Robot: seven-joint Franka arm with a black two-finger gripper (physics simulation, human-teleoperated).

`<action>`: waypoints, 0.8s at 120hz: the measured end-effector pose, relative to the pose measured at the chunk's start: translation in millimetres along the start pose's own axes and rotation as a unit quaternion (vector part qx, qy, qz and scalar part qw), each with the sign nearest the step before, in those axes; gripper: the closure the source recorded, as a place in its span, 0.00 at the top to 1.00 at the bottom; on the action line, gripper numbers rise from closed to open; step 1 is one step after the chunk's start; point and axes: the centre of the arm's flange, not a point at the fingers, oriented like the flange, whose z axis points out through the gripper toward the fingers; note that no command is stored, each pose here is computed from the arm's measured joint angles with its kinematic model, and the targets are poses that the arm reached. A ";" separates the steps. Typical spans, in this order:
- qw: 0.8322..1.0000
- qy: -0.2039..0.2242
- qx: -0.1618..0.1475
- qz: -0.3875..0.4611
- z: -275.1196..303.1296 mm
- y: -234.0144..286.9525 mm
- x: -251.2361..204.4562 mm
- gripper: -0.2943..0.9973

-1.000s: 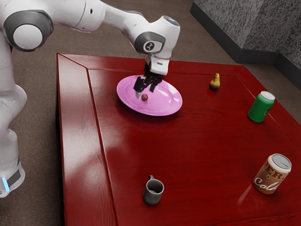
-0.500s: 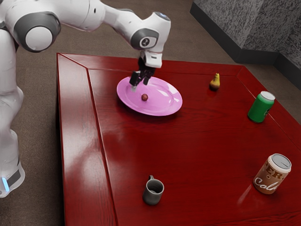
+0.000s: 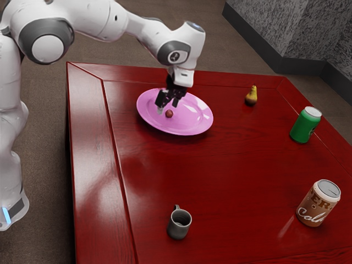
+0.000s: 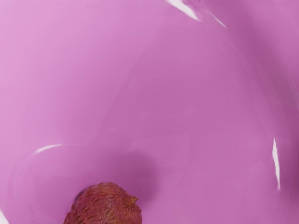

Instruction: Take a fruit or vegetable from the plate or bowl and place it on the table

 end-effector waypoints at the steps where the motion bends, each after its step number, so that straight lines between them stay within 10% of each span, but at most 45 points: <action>1: 1.000 0.000 0.000 0.000 0.4 -0.1 0.2 0.77; 96: 1.000 -0.002 -0.005 0.000 13.5 -5.0 2.8 0.76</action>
